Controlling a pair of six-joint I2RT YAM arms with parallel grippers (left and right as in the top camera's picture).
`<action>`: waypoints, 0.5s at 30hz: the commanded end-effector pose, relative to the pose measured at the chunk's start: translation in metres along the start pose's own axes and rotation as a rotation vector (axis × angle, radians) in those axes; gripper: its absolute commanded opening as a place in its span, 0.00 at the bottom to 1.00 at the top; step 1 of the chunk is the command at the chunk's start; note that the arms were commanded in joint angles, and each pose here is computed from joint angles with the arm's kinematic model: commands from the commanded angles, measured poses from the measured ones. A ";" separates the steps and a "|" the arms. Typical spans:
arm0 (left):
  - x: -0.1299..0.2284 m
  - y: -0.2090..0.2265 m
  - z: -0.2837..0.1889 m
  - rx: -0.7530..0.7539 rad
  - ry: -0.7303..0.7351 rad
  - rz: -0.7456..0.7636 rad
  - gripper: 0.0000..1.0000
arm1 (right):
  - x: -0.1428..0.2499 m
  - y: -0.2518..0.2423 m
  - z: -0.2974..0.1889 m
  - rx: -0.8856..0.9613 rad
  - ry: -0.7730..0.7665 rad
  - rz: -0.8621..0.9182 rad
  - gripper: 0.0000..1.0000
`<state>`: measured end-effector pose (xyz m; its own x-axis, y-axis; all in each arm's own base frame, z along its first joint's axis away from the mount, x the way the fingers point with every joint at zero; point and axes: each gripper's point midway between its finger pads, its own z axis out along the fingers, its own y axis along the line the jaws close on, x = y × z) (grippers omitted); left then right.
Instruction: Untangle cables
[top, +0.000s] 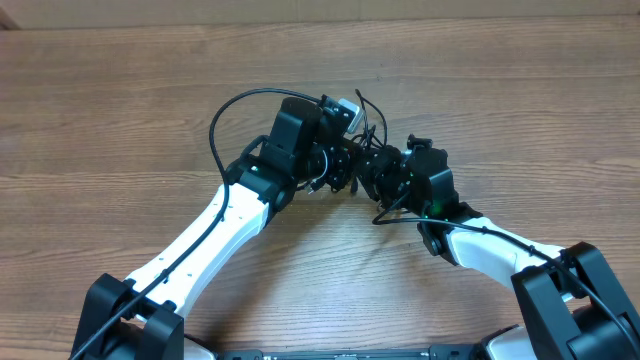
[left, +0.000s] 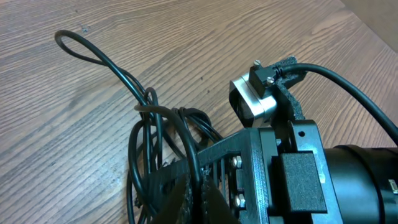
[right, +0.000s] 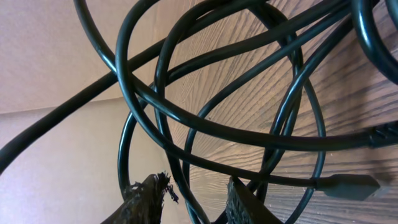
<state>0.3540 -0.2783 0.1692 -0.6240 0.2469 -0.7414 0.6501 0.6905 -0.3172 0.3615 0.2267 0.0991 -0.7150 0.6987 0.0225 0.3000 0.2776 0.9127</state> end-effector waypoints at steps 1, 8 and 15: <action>0.002 -0.009 0.003 0.045 0.008 -0.011 0.04 | -0.004 0.008 -0.001 -0.019 -0.030 -0.011 0.32; 0.002 -0.009 0.003 0.045 0.008 -0.011 0.04 | -0.013 0.009 -0.001 -0.021 -0.084 -0.012 0.20; 0.002 -0.009 0.003 0.045 0.008 -0.010 0.04 | -0.014 0.014 -0.002 -0.041 -0.089 -0.016 0.04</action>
<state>0.3528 -0.2799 0.1702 -0.6229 0.2468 -0.7424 0.6560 0.6818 -0.3238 0.3718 0.2197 0.1051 -0.6719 0.7406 -0.0116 0.2792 0.2678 0.9221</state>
